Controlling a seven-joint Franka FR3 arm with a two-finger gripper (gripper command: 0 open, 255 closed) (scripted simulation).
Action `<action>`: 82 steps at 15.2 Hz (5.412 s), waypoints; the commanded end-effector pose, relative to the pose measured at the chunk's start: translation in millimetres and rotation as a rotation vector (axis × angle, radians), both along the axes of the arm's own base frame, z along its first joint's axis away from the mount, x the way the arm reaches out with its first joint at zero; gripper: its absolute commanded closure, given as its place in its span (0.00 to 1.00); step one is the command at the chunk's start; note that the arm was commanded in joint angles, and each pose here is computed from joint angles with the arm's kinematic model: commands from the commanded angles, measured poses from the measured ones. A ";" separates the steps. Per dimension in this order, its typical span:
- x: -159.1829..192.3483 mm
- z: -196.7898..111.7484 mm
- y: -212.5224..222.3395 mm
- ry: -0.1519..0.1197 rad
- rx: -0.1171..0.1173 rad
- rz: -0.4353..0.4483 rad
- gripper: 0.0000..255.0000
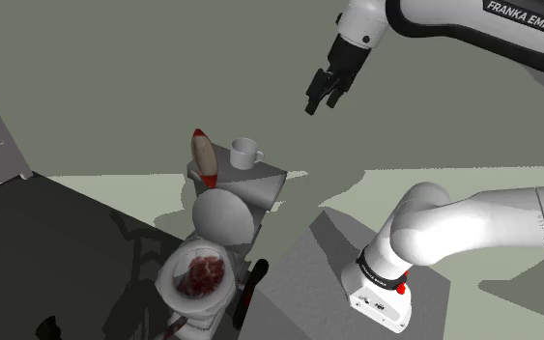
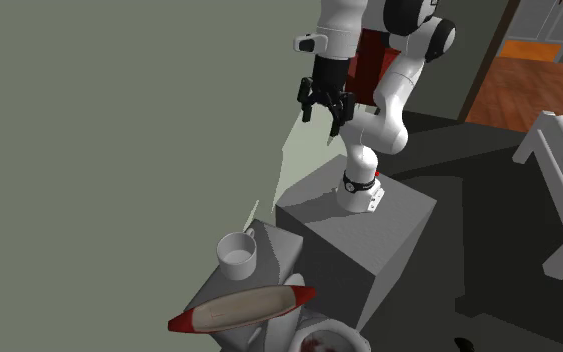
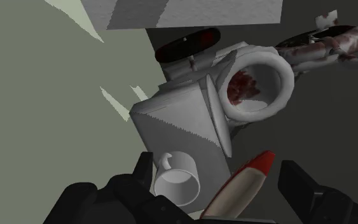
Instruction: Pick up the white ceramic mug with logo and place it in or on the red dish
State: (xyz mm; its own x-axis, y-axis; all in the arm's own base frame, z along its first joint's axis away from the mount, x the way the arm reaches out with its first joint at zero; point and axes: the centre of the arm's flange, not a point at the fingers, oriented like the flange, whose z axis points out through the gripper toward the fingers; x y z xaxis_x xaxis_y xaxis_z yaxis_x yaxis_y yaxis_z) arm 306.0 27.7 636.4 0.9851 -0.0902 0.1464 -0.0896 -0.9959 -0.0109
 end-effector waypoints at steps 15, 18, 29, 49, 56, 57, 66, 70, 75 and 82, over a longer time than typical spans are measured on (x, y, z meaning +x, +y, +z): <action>142.8 -125.3 11.7 0.052 -0.040 0.005 0.00; 172.6 -153.1 13.7 0.063 -0.048 0.006 0.00; 270.0 -249.0 18.8 0.100 -0.076 0.010 0.00; 271.9 -288.8 15.7 0.100 -0.076 0.010 1.00; 271.9 -278.2 15.7 0.100 -0.076 0.010 1.00; 271.9 -273.0 15.7 0.100 -0.076 0.010 1.00; 271.9 -225.5 15.7 0.100 -0.076 0.010 1.00; 271.9 -204.3 15.7 0.100 -0.076 0.010 1.00; 271.9 -177.9 15.7 0.100 -0.076 0.010 1.00; 294.8 -156.4 62.4 0.100 -0.076 0.010 1.00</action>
